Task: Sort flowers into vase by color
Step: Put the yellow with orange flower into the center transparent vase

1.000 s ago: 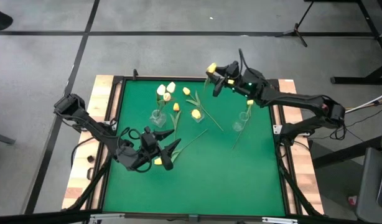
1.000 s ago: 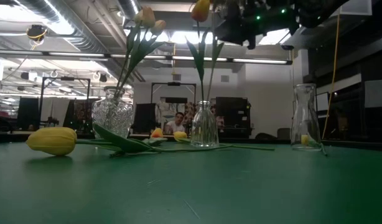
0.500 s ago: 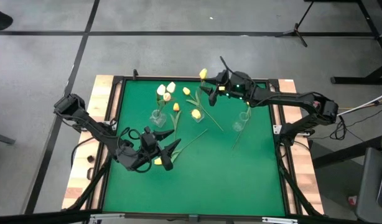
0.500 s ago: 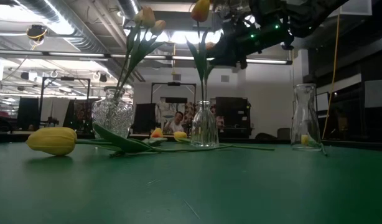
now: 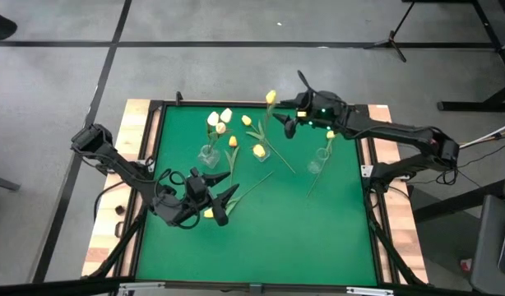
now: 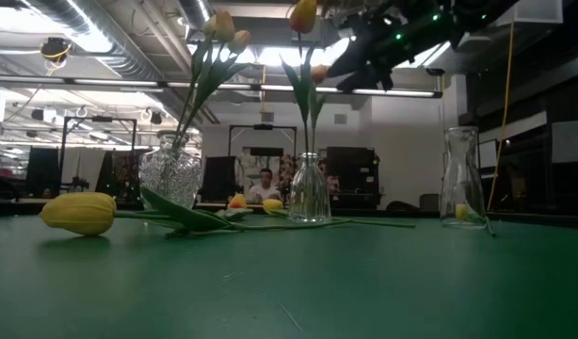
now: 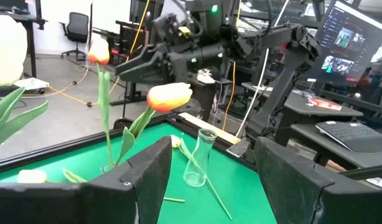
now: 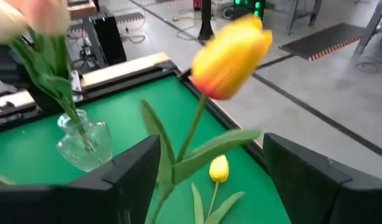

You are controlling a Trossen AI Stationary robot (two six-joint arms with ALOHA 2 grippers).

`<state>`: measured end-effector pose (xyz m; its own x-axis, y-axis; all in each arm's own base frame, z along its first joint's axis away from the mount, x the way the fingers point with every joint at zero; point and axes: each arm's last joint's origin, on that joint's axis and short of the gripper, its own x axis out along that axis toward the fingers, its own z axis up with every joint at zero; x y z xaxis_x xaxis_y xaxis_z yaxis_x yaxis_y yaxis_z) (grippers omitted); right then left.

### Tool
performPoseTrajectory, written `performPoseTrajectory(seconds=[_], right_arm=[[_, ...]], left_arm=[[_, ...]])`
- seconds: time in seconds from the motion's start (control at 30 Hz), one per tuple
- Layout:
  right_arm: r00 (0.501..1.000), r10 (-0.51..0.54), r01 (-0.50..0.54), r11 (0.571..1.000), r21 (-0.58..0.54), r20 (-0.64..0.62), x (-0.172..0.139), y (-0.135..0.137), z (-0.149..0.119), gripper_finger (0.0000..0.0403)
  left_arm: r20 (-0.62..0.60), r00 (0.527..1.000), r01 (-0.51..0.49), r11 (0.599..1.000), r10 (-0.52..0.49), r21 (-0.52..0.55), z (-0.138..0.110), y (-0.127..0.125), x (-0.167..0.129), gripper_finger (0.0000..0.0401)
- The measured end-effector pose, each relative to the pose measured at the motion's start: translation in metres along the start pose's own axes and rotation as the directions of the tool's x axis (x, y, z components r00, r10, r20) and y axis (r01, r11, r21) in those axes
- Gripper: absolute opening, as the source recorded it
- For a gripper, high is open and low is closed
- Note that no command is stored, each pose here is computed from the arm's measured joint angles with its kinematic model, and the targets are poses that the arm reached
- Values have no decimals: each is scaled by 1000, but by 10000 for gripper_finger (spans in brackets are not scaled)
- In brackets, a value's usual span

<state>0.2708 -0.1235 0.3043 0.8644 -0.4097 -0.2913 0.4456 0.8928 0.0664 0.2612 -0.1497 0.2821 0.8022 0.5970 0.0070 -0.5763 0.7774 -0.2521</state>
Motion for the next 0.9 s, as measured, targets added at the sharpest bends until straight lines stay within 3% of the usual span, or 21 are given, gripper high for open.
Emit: performPoseTrajectory(seconds=[0.1, 0.33, 0.47, 0.57, 0.7, 0.9], right_arm=[[1000, 17, -17, 1000, 25, -11, -8, 1, 3, 284], [986, 31, -22, 998, 58, -163, -39, 1, -3, 285], [948, 151, -103, 979, 178, -281, -51, 11, -12, 285], [888, 244, -164, 960, 227, -389, -55, 31, -24, 285], [831, 282, -205, 957, 206, -480, -55, 69, -40, 285], [815, 332, -292, 943, 159, -475, -54, 134, -60, 285]], left_arm=[[0, 1000, 0, 1000, 0, 0, 0, 0, 0, 227], [0, 1000, -3, 1000, 3, 6, 0, 0, -1, 227], [2, 1000, -9, 1000, 9, 4, 0, -1, -4, 227], [-1, 1000, 0, 1000, 0, 0, 0, -2, -6, 227], [-4, 1000, 14, 1000, -14, 0, -1, -4, -10, 227], [-10, 999, 32, 999, -32, 5, -2, -7, -21, 227]])
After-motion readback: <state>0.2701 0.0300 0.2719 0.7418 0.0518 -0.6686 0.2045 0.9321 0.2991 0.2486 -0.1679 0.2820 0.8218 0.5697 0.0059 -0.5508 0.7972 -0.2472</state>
